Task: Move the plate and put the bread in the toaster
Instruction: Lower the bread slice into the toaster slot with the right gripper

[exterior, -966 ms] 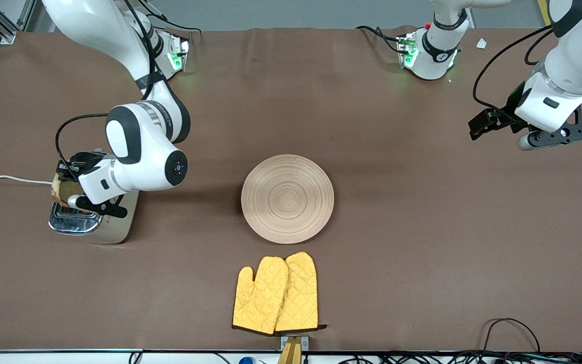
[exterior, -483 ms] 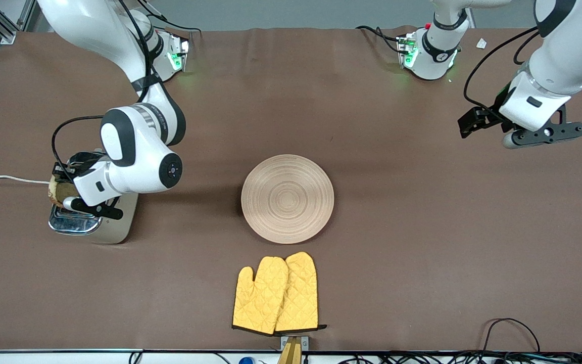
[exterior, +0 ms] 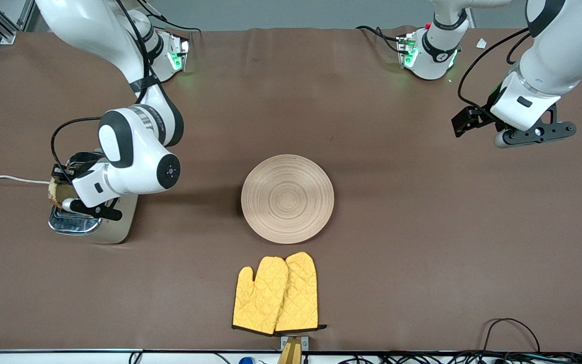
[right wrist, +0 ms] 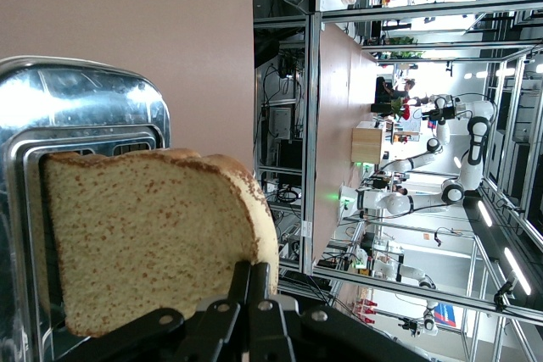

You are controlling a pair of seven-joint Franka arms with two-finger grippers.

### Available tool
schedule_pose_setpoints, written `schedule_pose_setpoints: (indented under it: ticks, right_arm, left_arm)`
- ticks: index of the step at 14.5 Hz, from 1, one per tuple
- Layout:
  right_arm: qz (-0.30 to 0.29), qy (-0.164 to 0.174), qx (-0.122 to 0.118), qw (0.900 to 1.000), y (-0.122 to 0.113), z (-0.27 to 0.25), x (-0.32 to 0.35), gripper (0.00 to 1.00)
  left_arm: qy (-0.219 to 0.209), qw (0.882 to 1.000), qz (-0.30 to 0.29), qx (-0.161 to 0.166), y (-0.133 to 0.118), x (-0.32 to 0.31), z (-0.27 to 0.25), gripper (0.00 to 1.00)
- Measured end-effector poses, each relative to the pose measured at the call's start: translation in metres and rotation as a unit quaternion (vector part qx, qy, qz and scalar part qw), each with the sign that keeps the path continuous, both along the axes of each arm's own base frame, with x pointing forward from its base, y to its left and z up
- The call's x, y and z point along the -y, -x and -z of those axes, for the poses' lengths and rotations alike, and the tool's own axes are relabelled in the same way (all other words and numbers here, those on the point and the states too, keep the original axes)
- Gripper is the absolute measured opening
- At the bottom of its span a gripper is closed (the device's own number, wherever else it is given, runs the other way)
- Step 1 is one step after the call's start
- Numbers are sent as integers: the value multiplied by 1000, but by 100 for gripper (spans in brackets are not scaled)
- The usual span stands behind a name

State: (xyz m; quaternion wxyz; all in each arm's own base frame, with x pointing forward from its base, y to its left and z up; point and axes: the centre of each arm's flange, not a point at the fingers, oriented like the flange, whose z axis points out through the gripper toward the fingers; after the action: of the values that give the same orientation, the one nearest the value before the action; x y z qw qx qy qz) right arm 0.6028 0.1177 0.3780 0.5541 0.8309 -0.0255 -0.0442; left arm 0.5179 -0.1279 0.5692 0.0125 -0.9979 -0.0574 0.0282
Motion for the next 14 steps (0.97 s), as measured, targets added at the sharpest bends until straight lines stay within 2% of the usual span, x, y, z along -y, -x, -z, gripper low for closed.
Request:
schedule_pose_setpoints:
  ticks: [14]
  right_arm:
    - [11,3,19,1000,1,8,6,2]
  left_arm:
    - [1,1000,-4,4,-2,-4,-1,100]
